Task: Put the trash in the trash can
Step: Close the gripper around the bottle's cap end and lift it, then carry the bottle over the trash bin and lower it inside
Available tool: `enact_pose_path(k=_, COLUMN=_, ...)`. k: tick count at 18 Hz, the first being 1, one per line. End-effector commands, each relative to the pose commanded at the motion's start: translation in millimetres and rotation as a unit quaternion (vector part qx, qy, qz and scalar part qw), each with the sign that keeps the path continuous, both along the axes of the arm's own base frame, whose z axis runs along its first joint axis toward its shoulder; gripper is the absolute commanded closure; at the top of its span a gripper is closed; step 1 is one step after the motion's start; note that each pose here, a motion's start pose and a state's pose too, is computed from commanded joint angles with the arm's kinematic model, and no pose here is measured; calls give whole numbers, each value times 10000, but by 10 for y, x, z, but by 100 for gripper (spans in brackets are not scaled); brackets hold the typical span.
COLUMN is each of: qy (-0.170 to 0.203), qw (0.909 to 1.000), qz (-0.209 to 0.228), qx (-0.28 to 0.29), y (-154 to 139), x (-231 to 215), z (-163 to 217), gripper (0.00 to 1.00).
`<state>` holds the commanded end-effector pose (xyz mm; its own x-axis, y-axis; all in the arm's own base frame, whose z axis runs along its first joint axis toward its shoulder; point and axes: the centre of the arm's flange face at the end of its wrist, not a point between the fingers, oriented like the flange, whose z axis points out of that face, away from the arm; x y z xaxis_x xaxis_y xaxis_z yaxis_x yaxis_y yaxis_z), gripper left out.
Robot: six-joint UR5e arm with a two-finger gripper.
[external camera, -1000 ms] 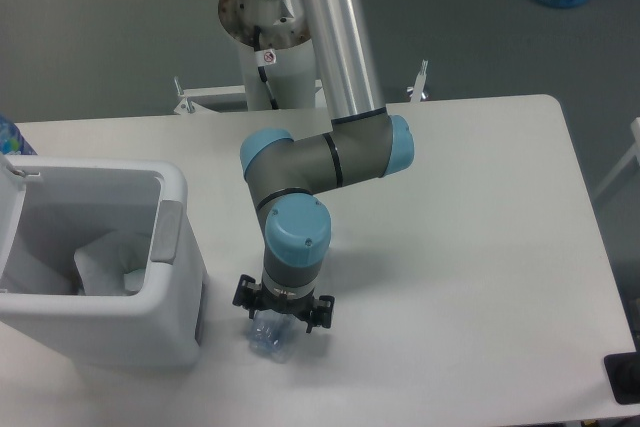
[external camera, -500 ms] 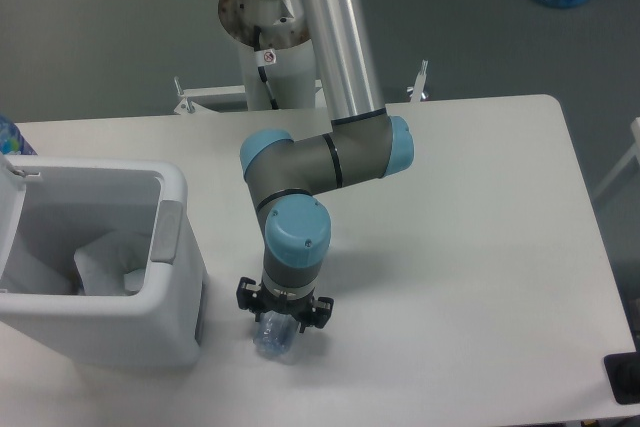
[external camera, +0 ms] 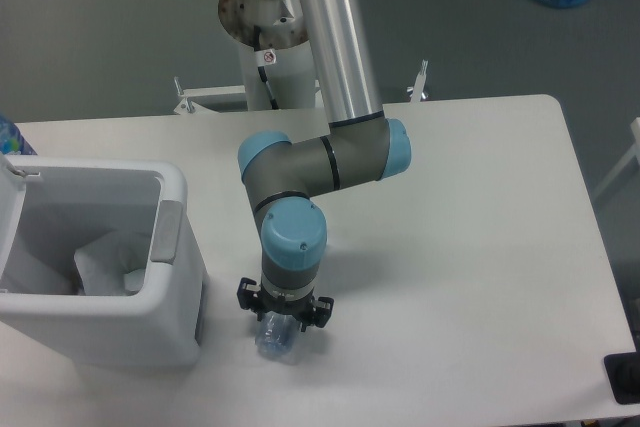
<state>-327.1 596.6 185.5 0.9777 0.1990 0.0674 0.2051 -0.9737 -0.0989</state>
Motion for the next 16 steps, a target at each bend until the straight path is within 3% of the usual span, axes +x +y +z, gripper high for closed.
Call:
enact_pose_path(k=4, qy=11, qw=10000, qz=-8, qx=12, y=-1, x=0, z=21, gripper=52)
enact_pose_path(k=9, qy=93, qw=9999, qz=-24, qx=138, y=28, x=-45, z=183, gripper=51)
enact_pose_path(k=16, qy=575, qw=9927, qz=226, qx=1038, y=79, x=-506, z=1265, gripper=50)
